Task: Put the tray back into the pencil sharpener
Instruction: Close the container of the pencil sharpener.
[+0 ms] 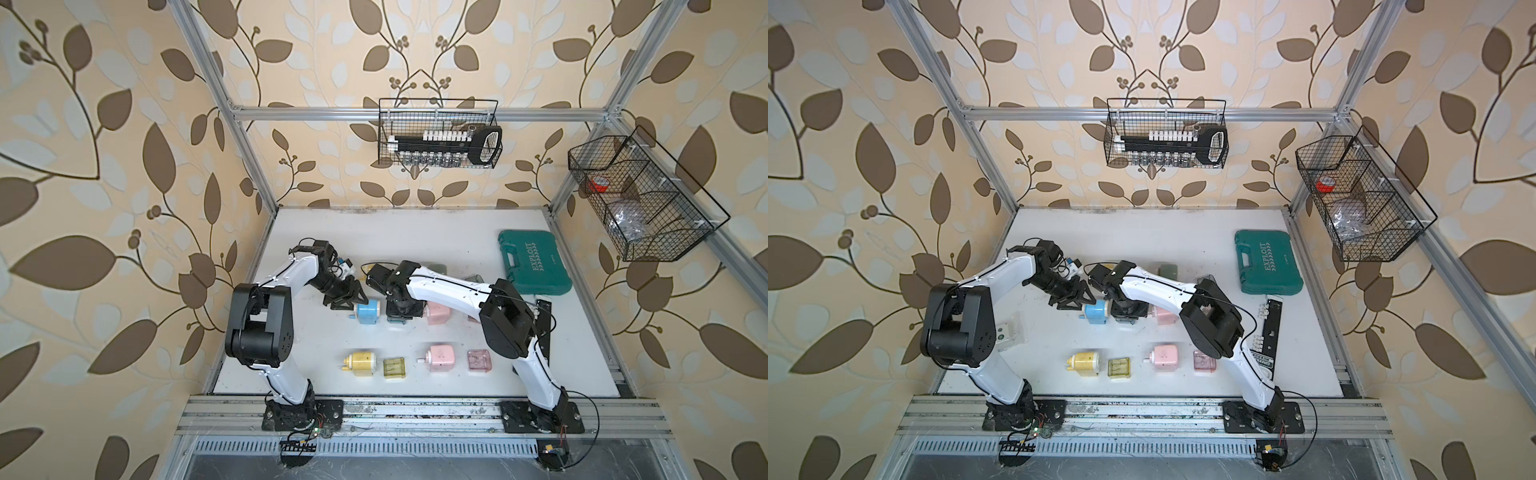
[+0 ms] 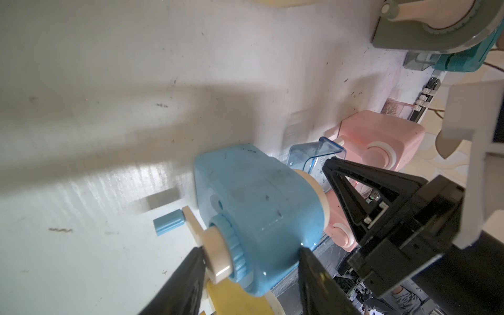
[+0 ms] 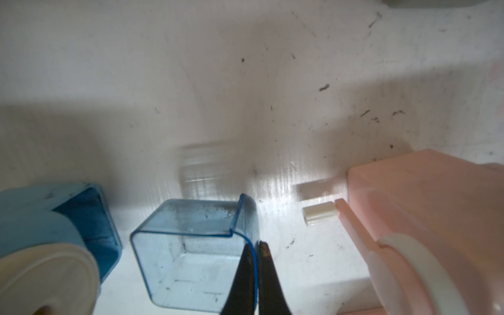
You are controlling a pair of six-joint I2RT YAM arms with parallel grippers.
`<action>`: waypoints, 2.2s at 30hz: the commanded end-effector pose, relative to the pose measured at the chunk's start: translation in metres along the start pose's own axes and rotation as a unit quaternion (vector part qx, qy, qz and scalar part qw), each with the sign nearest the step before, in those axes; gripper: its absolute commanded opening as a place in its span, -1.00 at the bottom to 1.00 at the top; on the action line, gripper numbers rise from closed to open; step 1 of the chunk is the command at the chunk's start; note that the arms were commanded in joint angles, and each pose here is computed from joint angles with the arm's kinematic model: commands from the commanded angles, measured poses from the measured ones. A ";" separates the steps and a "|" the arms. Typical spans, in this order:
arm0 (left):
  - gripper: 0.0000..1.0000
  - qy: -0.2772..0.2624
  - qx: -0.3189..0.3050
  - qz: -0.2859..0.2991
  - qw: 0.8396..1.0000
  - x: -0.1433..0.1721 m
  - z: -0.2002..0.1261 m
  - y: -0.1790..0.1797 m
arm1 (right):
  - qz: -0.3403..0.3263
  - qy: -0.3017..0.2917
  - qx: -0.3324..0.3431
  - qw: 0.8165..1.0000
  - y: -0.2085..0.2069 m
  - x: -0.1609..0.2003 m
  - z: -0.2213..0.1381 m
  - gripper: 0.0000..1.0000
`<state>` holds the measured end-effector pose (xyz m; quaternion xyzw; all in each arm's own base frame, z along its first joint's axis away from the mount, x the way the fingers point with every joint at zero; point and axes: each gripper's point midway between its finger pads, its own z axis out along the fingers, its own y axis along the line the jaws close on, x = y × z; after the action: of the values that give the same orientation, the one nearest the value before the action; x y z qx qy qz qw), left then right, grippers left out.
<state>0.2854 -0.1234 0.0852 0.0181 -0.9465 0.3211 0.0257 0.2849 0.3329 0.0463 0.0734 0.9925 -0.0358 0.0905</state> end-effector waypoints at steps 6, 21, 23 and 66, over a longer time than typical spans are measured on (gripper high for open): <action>0.11 0.018 -0.013 -0.002 1.000 0.008 0.007 0.011 | 0.000 0.001 -0.008 1.000 0.014 0.005 0.003 -1.00; 0.09 0.023 -0.020 -0.005 1.000 0.009 0.009 0.015 | -0.005 0.002 -0.017 1.000 0.024 0.007 0.004 -1.00; 0.09 0.022 -0.020 -0.004 1.000 0.008 0.009 0.015 | -0.007 0.002 -0.019 1.000 0.026 0.007 0.003 -1.00; 0.05 0.030 -0.050 -0.018 0.998 0.010 0.011 0.031 | -0.002 -0.004 -0.048 0.999 0.044 0.003 -0.001 -1.00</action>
<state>0.2855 -0.1216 0.0843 0.0190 -0.9462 0.3220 0.0261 0.2864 0.3684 0.0362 0.0681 0.9934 -0.0040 0.0918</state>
